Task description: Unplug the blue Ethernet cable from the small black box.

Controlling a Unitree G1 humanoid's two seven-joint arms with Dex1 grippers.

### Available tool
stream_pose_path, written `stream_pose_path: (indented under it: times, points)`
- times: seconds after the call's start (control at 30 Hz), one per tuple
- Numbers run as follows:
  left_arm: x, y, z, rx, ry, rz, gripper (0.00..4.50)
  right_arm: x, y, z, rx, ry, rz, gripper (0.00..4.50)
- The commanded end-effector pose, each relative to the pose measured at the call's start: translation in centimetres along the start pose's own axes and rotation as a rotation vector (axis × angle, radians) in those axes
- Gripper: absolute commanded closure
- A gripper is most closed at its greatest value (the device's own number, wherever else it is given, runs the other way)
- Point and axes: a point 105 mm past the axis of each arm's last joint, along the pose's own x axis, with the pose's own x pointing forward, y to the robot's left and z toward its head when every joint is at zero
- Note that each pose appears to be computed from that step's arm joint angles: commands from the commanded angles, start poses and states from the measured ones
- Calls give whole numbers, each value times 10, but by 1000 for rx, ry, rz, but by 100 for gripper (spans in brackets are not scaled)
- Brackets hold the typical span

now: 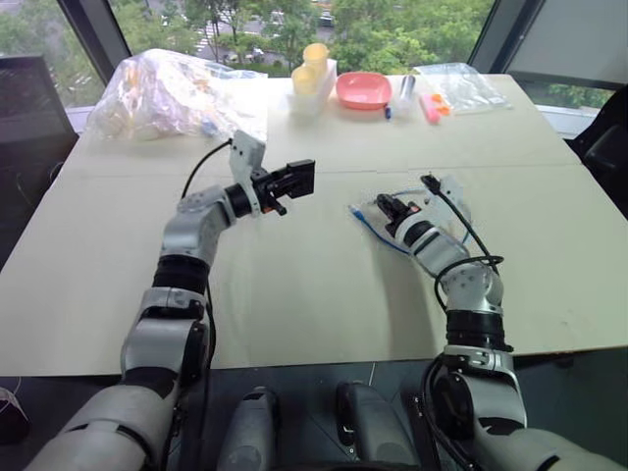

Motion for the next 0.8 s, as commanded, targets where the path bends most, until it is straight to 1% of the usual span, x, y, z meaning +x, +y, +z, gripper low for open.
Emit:
stream_pose_path:
  times: [0.03, 0.1, 0.13, 0.17, 0.23, 0.37, 0.43, 0.5, 0.53, 0.6, 0.63, 0.7, 0.73, 0.77, 0.8]
  points:
    - [3, -5, 16, 90, -47, 5, 397, -22, 11, 22, -54, -21, 44, 104]
    - [3, -5, 14, 115, -50, 24, 397, -32, 13, 14, -101, 49, 58, 9]
    - [4, -5, 13, 126, -49, 35, 397, -37, 13, 7, -135, 93, 59, 9]
    - [4, -6, 10, 133, -46, 37, 397, -44, 15, 1, -206, 126, 69, 9]
    - [7, -10, 3, 127, -45, 41, 397, -56, 28, -8, -276, 162, 152, 9]
    - [11, -13, -8, 128, -44, 59, 397, -63, 43, -12, -280, 144, 236, 9]
    - [12, -8, -13, 158, -33, 115, 397, -63, 46, -12, -273, 131, 251, 9]
    - [13, -7, -15, 173, -35, 119, 293, -62, 48, -13, -281, 119, 257, 4]
    - [13, -8, -15, 171, -40, 116, 265, -62, 49, -13, -288, 112, 261, 4]
    - [13, -9, -15, 169, -45, 109, 194, -62, 50, -14, -296, 103, 269, 4]
    - [12, -10, -15, 165, -46, 106, 175, -63, 50, -14, -305, 101, 272, 4]
    - [9, -12, -13, 171, -44, 91, 114, -63, 48, -15, -324, 98, 274, 4]
    - [8, -15, -10, 178, -45, 79, 91, -64, 47, -15, -333, 97, 275, 4]
    - [6, -15, -3, 186, -45, 78, 72, -64, 47, -15, -338, 93, 277, 4]
    - [2, -16, 7, 188, -57, 79, 72, -65, 46, -13, -341, 88, 283, 4]
